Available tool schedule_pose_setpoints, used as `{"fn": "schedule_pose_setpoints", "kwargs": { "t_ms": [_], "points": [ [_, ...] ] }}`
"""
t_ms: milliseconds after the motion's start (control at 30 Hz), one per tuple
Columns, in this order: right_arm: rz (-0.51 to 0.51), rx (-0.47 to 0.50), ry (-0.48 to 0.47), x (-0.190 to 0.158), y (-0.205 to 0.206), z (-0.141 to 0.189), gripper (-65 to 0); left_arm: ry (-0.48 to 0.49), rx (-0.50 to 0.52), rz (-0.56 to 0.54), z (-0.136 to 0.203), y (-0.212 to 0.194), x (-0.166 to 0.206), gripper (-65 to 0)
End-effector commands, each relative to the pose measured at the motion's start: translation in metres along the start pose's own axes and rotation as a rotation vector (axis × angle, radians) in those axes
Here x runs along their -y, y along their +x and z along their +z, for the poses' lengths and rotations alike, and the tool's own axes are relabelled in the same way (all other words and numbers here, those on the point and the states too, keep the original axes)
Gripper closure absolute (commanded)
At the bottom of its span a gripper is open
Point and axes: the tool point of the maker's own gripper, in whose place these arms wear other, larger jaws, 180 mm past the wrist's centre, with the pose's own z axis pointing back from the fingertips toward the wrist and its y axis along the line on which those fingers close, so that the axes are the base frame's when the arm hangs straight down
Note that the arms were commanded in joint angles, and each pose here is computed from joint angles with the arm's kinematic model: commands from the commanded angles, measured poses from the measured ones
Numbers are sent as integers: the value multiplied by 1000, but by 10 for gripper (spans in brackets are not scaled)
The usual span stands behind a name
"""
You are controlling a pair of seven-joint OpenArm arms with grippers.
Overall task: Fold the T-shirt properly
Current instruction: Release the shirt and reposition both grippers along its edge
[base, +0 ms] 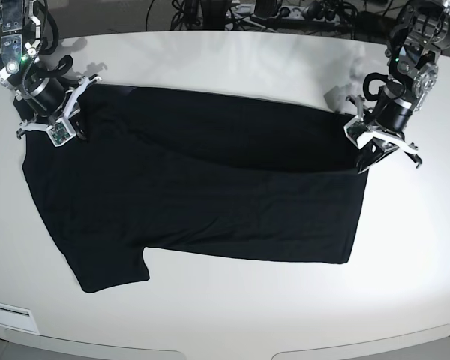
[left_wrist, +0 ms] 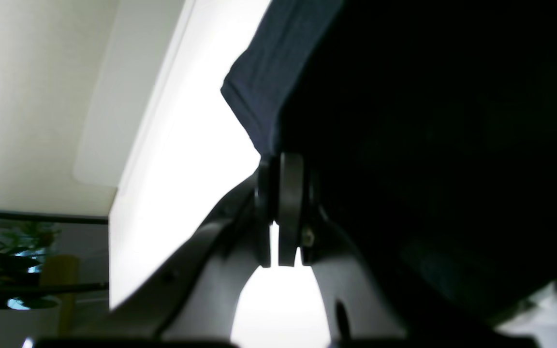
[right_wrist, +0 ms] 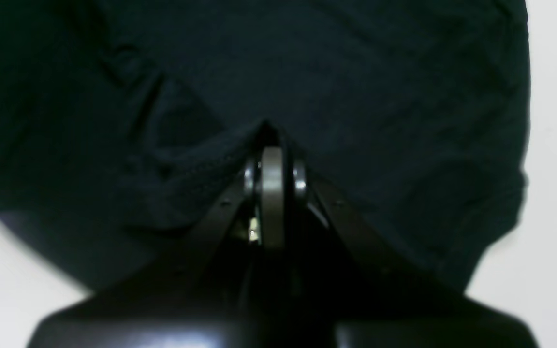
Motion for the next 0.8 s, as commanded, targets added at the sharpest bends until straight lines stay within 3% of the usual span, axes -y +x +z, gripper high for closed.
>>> {"fn": "schedule_pose_setpoints", "kwargs": {
  "t_ms": [0, 100, 267, 433, 500, 567, 633, 700, 767],
  "points": [
    [16, 43, -16, 8, 13, 1, 0, 35, 22, -9, -1, 4, -13, 0],
    [18, 47, -36, 13, 17, 0, 0, 28, 6, 14, -2, -2, -10, 0],
    [0, 20, -216, 47, 15, 2, 0, 30, 6, 22, -3, -2, -9, 0],
    [-6, 14, -217, 48, 14, 2, 0, 32, 13, 34, -4, 0, -7, 0],
    [0, 13, -203, 45, 14, 2, -206, 31, 16, 61, -4, 1, -6, -27],
    [-5, 13, -215, 47, 13, 3, -397, 25, 18, 95, -4, 1, -5, -173],
    [-26, 15, -256, 54, 13, 4, -424, 33, 11, 111, -4, 0, -6, -285],
    [-42, 16, -293, 61, 13, 6, -412, 100, 5, 122, -3, -2, -18, -312],
    [-53, 11, -314, 64, 12, 8, -352, 199, 1, 138, 0, -4, -36, -310]
  ]
}}
